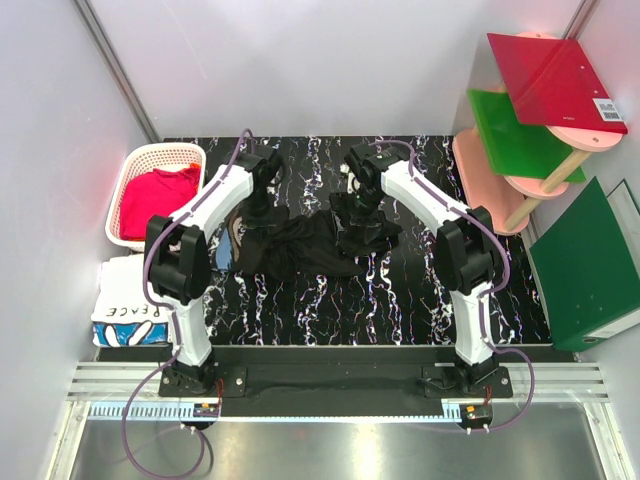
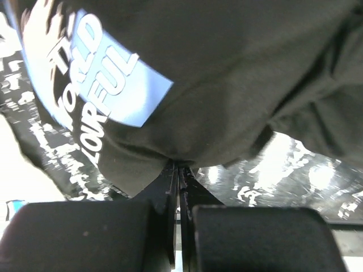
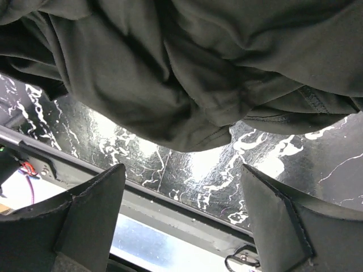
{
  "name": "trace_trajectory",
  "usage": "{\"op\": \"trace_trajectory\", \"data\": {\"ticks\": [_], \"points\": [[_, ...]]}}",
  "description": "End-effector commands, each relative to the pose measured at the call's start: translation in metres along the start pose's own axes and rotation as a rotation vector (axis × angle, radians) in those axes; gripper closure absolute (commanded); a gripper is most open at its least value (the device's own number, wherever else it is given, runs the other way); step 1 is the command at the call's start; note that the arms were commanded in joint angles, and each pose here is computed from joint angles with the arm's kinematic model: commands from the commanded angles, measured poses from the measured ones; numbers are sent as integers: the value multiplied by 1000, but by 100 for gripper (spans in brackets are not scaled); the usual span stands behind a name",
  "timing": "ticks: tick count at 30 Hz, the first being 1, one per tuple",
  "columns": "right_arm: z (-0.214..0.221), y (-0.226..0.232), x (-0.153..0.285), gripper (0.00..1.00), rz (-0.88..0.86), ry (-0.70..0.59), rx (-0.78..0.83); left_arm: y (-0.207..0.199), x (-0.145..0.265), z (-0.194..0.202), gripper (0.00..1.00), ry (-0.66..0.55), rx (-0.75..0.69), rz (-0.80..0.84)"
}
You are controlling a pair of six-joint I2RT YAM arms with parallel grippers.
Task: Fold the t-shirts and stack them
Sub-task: Move the tshirt to the center of the board
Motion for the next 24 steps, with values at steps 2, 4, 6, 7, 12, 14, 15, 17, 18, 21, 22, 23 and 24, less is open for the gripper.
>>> {"op": "trace_trajectory", "data": {"ticks": [2,4,6,7,12,14,15,17,18,21,22,23,24], "points": [[0,16,20,12,-46,-1,21,28,37,-28,100,-164,58,-125],[0,16,20,12,-46,3,21,38,61,-37,100,-254,93,-148],[0,18,19,11,-58,7,19,51,79,-43,100,-318,139,-177],[-2,20,20,9,-69,3,20,55,84,-44,100,-334,151,-193],[-7,33,16,5,-142,30,21,84,90,-47,100,-350,189,-329],[-8,41,14,5,-196,59,35,90,86,-47,100,-333,203,-357],[-3,43,14,6,-210,95,32,92,83,-49,100,-330,210,-376],[-5,49,13,7,-253,102,30,94,80,-51,100,-322,228,-386],[-3,51,11,7,-264,114,29,94,78,-55,100,-320,230,-386],[4,48,2,9,-258,158,2,98,76,-63,100,-311,233,-408],[7,47,-3,9,-260,180,-12,102,75,-65,100,-307,241,-414],[10,47,-7,9,-260,197,-21,104,74,-66,100,-300,241,-417],[16,47,-12,9,-251,225,-25,105,71,-69,100,-294,244,-412]]}}
Point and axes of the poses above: each gripper's point midway between its finger pads, its own x axis back along the fingers, its own y axis along the line the jaws close on, z = x × y, the point moved 2 cm from there along x, back along the fingers
